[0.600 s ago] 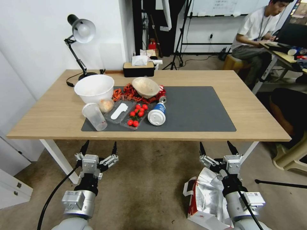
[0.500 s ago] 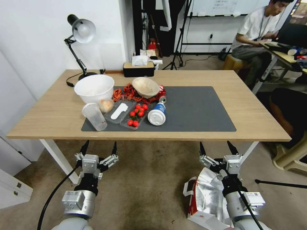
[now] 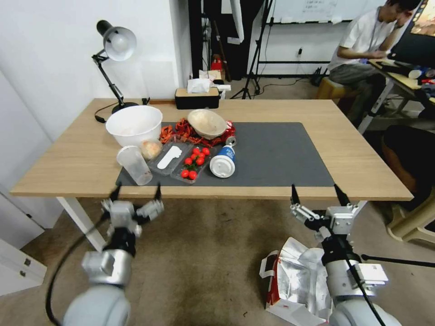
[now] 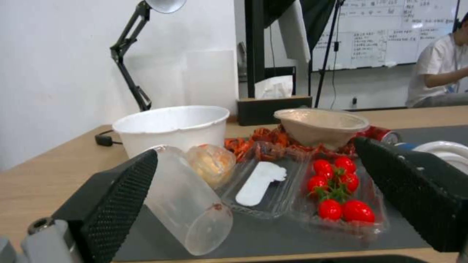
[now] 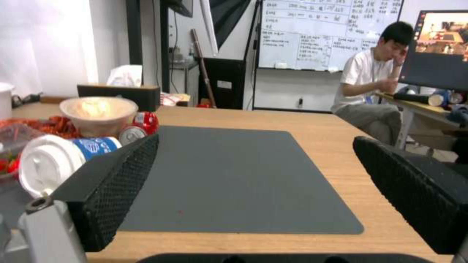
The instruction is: Pick up the food delivery bag from the floor and place it on the table.
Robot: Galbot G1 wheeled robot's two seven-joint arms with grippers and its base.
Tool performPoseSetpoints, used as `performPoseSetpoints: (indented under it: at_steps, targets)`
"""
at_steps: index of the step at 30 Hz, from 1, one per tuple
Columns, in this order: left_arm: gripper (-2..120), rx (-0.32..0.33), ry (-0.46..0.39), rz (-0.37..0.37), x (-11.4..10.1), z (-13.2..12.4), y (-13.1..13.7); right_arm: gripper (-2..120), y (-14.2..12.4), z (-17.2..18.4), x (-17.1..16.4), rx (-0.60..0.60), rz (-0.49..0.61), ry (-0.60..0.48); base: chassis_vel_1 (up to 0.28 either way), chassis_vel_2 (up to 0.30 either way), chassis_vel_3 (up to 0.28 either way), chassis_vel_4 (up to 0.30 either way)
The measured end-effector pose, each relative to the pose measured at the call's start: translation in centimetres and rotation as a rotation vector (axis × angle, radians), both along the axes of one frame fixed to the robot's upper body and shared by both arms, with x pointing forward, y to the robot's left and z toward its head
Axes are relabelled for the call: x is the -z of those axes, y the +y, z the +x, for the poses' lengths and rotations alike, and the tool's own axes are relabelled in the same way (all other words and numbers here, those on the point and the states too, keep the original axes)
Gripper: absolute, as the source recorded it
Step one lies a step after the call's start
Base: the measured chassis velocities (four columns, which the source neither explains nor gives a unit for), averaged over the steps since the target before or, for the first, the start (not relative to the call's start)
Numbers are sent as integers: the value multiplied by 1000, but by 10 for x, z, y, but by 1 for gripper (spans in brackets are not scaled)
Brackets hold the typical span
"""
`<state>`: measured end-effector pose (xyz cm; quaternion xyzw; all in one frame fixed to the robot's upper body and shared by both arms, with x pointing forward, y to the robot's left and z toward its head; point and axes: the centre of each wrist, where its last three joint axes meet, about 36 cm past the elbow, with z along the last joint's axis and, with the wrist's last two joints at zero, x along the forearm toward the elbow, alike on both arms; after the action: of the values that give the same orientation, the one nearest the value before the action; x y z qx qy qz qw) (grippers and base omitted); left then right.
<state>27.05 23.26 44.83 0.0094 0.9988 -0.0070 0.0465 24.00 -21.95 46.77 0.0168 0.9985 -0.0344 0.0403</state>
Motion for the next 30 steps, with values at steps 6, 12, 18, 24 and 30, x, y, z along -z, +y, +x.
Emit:
performPoseSetpoints:
  at_steps: [6,12,18,24,30]
  targets:
    - [100,29,-2,-3,3,0,3,100,2,2,0,-5,10,-11,0,1,-4,-9]
    - [100,30,-27,-1,3,1,6,100,0,3,-1,-7,9,-18,0,0,0,0]
    - [99,20,-13,-7,4,-2,4,100,0,3,-2,-3,17,-21,0,0,0,0]
    - [100,22,-9,-10,6,-4,3,100,2,3,-1,9,24,-22,0,0,0,0]
    - [100,24,-9,-10,5,-5,2,100,2,3,-2,9,26,-26,0,0,0,0]
